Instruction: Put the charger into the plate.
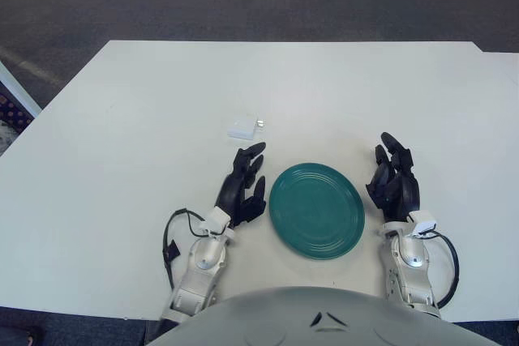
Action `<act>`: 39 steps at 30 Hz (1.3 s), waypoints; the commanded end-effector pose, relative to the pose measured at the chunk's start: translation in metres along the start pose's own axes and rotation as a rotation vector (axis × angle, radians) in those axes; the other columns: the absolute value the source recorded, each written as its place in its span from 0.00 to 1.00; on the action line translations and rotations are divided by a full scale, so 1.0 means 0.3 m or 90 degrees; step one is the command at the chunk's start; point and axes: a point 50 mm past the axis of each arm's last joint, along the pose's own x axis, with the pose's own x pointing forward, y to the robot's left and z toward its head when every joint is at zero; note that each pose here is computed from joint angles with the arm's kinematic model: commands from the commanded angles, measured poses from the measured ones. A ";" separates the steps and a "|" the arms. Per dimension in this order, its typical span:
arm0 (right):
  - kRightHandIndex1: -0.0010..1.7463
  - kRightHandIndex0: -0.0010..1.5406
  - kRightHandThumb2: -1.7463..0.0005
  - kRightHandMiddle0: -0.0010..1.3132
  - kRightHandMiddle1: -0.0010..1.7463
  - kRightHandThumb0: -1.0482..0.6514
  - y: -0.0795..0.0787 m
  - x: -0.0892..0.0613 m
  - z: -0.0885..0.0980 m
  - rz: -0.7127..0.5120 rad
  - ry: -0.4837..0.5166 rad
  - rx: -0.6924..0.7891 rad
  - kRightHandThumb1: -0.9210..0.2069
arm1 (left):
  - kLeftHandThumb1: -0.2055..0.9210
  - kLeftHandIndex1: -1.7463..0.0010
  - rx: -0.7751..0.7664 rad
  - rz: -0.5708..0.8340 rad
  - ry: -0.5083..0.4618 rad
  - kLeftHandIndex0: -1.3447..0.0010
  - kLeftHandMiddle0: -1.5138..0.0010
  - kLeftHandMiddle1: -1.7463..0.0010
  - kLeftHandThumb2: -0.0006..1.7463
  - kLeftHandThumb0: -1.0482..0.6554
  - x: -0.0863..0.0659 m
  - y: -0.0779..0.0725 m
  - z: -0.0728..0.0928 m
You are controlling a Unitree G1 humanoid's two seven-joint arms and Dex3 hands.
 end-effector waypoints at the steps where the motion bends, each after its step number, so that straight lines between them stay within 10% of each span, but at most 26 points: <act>1: 0.00 0.10 0.53 0.00 0.36 0.19 -0.022 -0.049 -0.103 -0.013 0.116 -0.016 0.00 | 1.00 0.47 0.080 0.018 0.012 0.95 0.71 0.96 0.53 0.00 0.009 0.044 -0.002; 11: 0.00 0.11 0.53 0.00 0.36 0.19 -0.013 -0.041 -0.110 -0.011 0.117 -0.001 0.00 | 1.00 0.61 0.194 -0.005 -0.030 1.00 0.80 1.00 0.54 0.00 0.050 0.093 0.062; 28: 0.00 0.10 0.53 0.00 0.36 0.19 -0.007 -0.030 -0.118 -0.014 0.123 0.002 0.00 | 1.00 0.49 0.193 0.074 -0.036 0.93 0.77 0.99 0.56 0.00 0.117 0.129 0.054; 39: 0.00 0.10 0.53 0.00 0.36 0.18 -0.001 -0.024 -0.123 -0.015 0.123 0.002 0.00 | 1.00 0.51 0.430 0.022 -0.175 0.95 0.80 1.00 0.55 0.00 0.206 0.176 0.186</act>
